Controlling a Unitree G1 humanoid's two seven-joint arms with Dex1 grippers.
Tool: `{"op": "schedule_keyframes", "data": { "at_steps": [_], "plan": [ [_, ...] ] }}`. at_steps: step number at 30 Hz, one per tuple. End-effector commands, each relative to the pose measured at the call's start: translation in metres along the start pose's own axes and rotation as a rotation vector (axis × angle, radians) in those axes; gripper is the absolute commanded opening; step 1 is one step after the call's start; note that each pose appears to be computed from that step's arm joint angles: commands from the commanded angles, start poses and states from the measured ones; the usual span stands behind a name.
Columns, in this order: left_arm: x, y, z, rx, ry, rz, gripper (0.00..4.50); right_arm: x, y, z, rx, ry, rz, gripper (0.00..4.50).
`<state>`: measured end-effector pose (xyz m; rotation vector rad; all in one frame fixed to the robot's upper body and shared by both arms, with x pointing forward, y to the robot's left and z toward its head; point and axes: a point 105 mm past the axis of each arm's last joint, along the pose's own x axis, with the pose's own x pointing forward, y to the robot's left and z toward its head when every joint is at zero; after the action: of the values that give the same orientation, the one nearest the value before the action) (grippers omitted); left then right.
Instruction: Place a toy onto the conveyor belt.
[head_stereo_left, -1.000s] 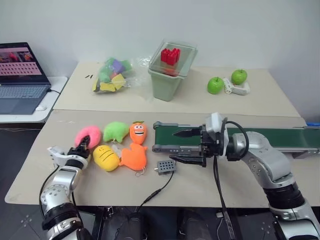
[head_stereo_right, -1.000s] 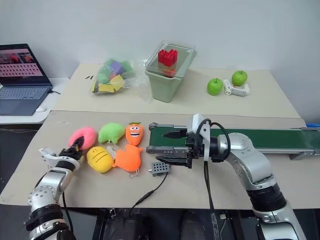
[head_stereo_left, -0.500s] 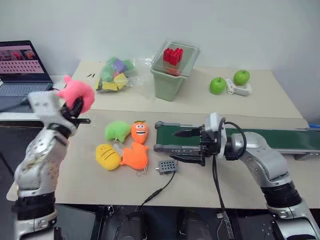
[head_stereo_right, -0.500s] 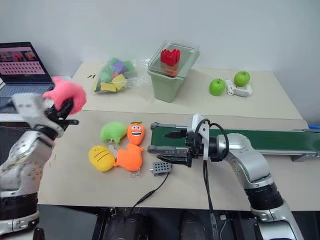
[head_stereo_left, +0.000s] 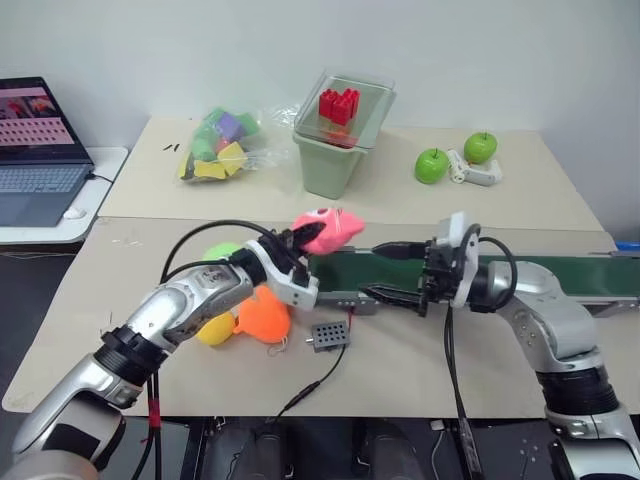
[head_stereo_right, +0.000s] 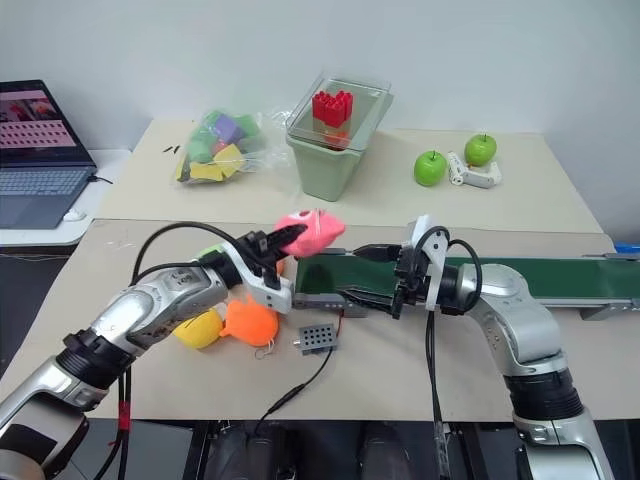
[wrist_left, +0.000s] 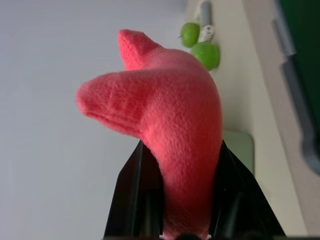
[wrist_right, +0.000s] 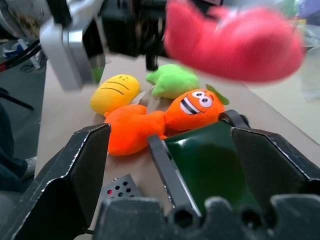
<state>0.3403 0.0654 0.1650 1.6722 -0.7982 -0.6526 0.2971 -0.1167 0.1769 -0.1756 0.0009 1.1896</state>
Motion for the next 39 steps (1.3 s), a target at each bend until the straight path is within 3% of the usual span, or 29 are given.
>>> {"op": "schedule_keyframes", "data": {
  "at_steps": [1, 11, 15, 28, 31, 34, 39],
  "plan": [
    [0.007, -0.002, 0.004, 0.043, -0.051, -0.010, 0.96, -0.007, 0.001, 0.015, -0.061, -0.038, -0.033, 4.50],
    [0.024, -0.053, 0.015, 0.064, -0.143, -0.135, 0.96, -0.015, 0.005, 0.017, -0.062, -0.044, -0.088, 4.50],
    [0.029, -0.069, 0.009, 0.039, -0.120, -0.183, 0.96, -0.019, 0.006, 0.018, -0.065, -0.043, -0.106, 4.50],
    [0.034, -0.085, -0.014, 0.017, -0.033, -0.244, 0.96, -0.022, 0.006, 0.020, -0.067, -0.035, -0.124, 4.50],
    [0.032, -0.092, -0.016, -0.027, -0.015, -0.276, 1.72, -0.022, 0.006, 0.020, -0.068, -0.033, -0.125, 4.50],
    [0.031, -0.094, -0.018, -0.024, -0.005, -0.285, 2.92, -0.022, 0.007, 0.020, -0.068, -0.032, -0.125, 4.50],
    [0.032, -0.092, -0.022, -0.012, 0.008, -0.283, 4.40, -0.022, 0.007, 0.020, -0.065, -0.032, -0.124, 4.50]
  ]
}}
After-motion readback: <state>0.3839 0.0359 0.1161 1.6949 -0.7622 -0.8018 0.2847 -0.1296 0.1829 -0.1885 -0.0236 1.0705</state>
